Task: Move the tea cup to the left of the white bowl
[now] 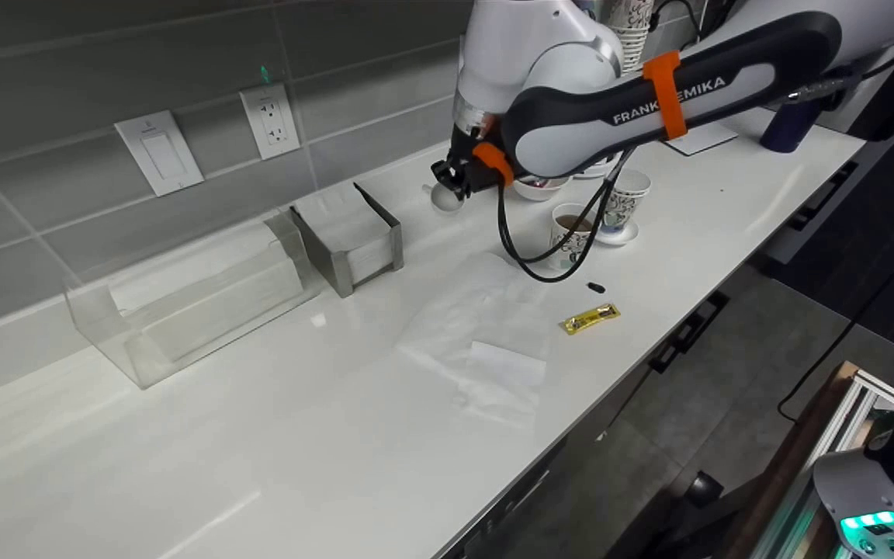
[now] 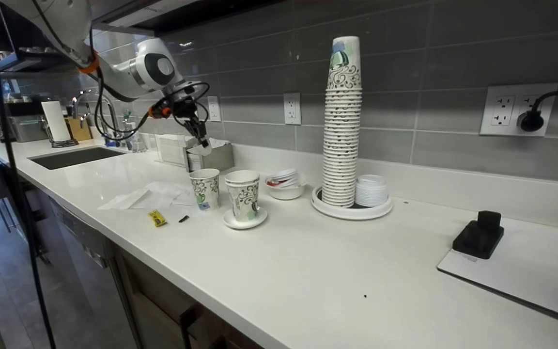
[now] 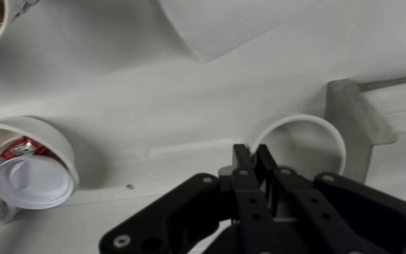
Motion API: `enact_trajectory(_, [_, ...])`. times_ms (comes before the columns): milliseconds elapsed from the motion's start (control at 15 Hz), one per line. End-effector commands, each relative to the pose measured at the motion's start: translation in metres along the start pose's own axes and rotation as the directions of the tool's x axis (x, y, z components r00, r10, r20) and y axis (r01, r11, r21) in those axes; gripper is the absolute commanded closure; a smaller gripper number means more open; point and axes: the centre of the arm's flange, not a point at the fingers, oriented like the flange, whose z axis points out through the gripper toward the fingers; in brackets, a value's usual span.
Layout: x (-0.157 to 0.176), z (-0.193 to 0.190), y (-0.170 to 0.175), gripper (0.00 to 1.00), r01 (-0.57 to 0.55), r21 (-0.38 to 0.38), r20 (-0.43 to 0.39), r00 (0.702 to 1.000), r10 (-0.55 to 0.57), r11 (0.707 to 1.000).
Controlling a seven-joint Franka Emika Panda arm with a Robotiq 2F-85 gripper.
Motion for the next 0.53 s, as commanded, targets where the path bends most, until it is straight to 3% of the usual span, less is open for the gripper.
enact_trajectory(0, [0.005, -0.001, 0.007, 0.91, -0.032, -0.027, -0.002, 0.999, 0.032, 0.999])
enact_trajectory(133, [0.008, -0.001, 0.010, 0.91, -0.060, -0.048, 0.002, 0.998, 0.060, 0.997])
enact_trajectory(200, [0.008, -0.001, 0.009, 0.98, -0.065, -0.050, 0.004, 0.998, 0.065, 0.997])
enact_trajectory(267, [0.013, 0.004, 0.007, 0.98, -0.091, -0.048, -0.004, 0.996, 0.091, 0.995])
enact_trajectory(467, [0.051, 0.014, 0.024, 0.98, -0.173, -0.064, 0.022, 0.984, 0.175, 0.983])
